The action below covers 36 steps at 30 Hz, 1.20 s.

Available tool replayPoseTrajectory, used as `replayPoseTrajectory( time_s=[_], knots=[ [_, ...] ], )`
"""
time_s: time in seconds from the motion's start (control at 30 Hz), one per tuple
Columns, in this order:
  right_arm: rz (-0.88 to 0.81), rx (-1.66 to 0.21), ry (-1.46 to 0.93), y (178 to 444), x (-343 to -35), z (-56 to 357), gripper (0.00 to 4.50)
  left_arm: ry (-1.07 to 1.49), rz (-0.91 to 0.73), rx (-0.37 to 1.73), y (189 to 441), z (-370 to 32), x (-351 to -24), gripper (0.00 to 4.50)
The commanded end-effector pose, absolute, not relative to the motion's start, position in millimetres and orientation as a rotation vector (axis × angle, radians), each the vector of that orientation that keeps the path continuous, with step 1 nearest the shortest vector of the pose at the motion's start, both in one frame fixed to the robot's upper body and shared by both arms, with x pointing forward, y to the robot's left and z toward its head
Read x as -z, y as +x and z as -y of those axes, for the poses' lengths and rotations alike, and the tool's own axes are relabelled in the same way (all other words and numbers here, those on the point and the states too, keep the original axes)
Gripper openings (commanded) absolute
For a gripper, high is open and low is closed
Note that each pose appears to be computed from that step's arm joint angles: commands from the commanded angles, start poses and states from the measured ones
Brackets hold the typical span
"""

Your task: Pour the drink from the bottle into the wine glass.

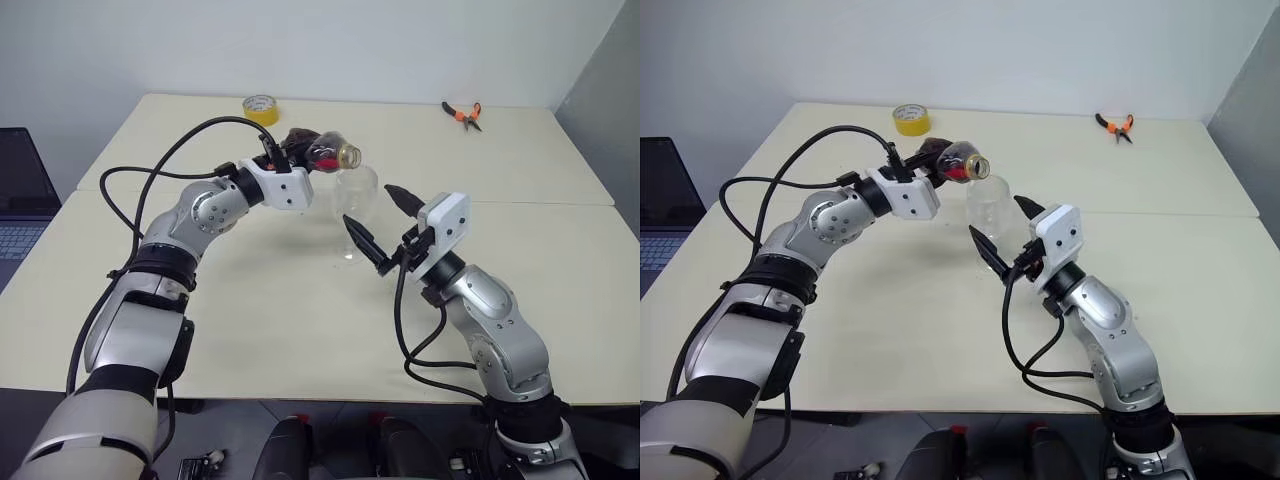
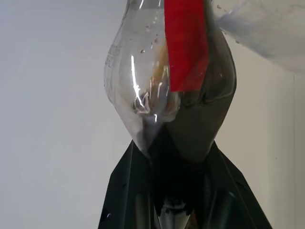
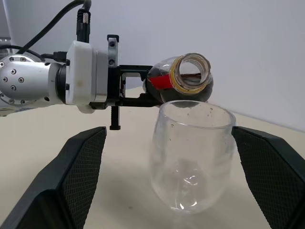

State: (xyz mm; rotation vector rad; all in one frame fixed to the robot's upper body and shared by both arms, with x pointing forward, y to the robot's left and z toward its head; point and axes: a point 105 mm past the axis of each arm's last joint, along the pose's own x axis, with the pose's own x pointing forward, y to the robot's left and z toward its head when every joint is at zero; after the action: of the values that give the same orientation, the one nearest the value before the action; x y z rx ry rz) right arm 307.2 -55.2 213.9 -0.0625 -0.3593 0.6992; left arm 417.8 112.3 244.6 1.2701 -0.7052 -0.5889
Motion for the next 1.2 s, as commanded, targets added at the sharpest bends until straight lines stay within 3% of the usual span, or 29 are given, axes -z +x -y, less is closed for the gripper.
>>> replayPoseTrajectory(
  time_s=[0.03, 1.2],
  knots=[
    [0.428, -0.655, -0.064, 308.8, -231.1, 61.5, 4.50, 1.312, 0.813, 0.535, 414.1, -109.8, -275.6, 0.61],
    [0.386, -0.669, -0.080, 314.0, -223.1, 63.0, 4.50, 1.560, 0.890, 0.462, 414.5, -119.7, -291.7, 0.61]
  ],
)
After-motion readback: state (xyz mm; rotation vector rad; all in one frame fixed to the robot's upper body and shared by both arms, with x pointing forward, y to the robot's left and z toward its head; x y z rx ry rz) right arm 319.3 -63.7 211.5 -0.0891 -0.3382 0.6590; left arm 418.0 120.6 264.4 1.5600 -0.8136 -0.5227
